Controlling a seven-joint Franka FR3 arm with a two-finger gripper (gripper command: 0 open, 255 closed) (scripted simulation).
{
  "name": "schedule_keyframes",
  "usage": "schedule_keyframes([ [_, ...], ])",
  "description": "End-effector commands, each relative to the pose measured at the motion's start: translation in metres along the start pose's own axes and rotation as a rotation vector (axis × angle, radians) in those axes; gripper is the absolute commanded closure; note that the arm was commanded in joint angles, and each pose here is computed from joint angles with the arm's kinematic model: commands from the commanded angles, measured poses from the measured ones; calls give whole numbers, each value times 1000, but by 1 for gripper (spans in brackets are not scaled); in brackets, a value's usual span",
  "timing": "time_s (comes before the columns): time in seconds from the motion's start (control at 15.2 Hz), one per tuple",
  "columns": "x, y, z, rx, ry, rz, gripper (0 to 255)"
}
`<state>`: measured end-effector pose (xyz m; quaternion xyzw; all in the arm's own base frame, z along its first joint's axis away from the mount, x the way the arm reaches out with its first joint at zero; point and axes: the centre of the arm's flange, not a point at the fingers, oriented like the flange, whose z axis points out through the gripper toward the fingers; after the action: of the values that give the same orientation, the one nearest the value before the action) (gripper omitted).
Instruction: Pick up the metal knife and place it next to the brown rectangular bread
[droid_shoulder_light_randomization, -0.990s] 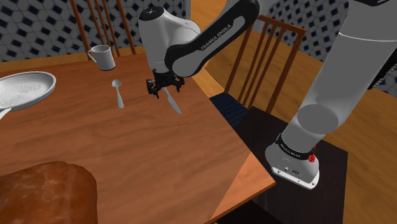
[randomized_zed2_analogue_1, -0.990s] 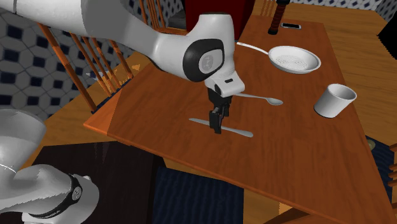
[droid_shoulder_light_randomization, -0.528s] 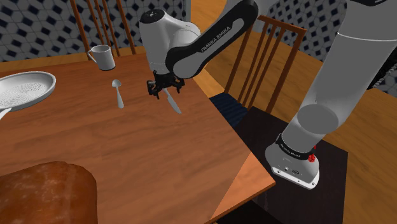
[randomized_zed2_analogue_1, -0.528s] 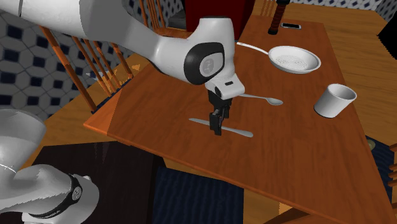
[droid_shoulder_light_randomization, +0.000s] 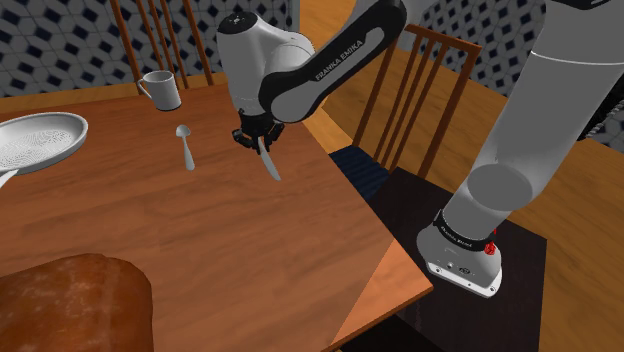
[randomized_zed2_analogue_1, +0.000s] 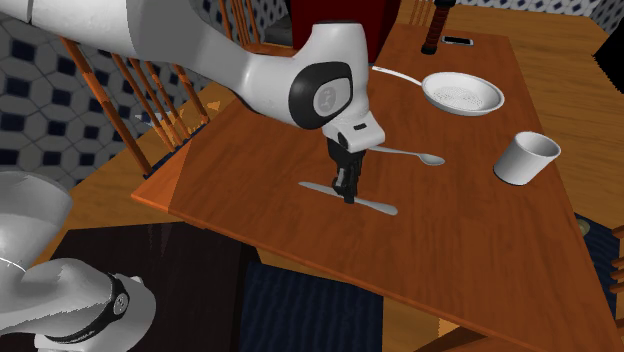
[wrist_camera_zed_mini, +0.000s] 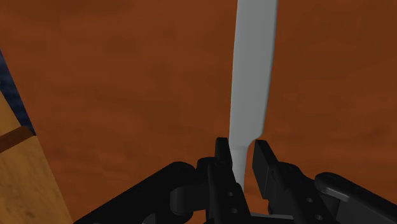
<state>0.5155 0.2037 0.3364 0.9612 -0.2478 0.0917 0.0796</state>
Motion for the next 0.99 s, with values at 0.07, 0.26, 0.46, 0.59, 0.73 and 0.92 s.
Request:
schedule_keyframes([
  [0.07, -3, 2, 6, -10, -10, -1, 255],
  [0.26, 1, 4, 1, -10, -10, -1, 255],
  [0.46, 5, 6, -15, -10, -10, -1, 255],
  [0.59, 7, 7, -25, -10, -10, -1, 255],
  [0.73, 9, 8, -35, -10, -10, -1, 255],
  [0.92, 13, 10, -50, -10, -10, -1, 255],
])
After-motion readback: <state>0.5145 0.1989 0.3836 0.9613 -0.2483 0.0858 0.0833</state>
